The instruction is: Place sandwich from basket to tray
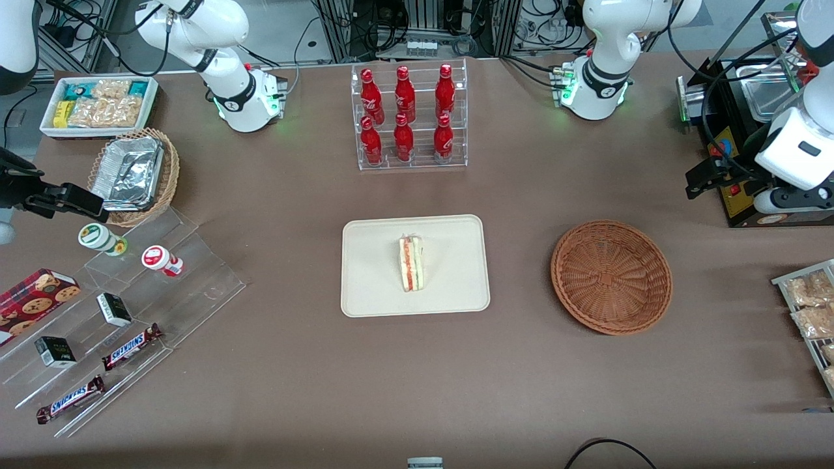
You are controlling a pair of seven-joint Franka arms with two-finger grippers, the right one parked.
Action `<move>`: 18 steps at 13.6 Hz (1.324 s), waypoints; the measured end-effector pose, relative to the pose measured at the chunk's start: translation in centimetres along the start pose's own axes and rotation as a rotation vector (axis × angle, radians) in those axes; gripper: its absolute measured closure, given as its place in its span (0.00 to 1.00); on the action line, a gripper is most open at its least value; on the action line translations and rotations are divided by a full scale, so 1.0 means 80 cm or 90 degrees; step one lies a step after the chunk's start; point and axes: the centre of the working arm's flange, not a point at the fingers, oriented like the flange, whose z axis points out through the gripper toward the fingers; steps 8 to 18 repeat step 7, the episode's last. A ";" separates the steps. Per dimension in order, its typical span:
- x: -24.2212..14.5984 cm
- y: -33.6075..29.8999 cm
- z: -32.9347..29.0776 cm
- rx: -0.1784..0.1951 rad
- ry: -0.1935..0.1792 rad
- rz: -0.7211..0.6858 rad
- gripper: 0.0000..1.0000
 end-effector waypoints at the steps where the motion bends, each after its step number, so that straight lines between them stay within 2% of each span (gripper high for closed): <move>1: -0.001 -0.001 -0.002 0.000 0.002 -0.001 0.00; 18: -0.001 -0.016 -0.008 -0.002 0.006 -0.015 0.00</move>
